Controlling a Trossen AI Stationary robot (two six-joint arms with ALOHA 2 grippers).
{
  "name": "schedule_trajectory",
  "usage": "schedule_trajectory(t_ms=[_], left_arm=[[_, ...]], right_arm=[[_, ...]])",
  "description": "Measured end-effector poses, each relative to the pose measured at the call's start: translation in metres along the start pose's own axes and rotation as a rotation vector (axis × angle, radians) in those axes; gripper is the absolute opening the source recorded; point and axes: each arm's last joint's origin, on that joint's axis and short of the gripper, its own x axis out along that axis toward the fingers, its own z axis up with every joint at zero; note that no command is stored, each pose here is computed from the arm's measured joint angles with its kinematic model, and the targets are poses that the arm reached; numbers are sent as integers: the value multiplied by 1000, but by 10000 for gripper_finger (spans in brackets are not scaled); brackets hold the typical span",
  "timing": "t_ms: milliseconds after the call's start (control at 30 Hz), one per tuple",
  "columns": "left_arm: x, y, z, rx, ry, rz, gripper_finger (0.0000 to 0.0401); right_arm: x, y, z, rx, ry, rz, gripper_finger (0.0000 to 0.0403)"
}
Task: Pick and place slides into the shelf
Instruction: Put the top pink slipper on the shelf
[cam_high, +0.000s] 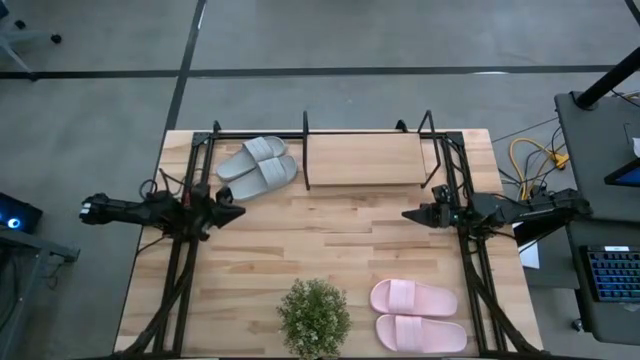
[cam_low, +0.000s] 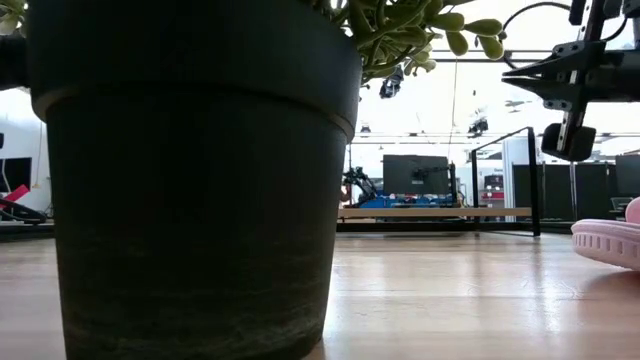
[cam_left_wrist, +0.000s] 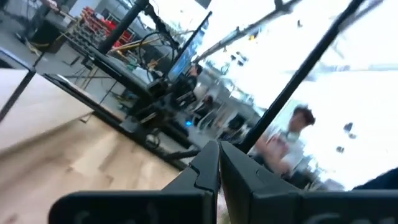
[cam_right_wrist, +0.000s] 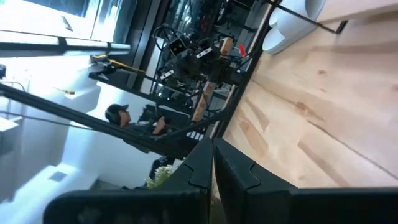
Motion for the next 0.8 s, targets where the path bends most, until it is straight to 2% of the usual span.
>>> schedule_trajectory(t_ms=[167,500,800], left_arm=[[0,-5,7,-188,-76,-50,0],[-5,-18,26,-223,-262,-197,0],[-4,-16,26,-232,-295,-153,0]], right_arm=[[0,0,0,64,-2,5,9],[0,1,0,221,-4,6,9],[0,4,2,236,-15,47,9]])
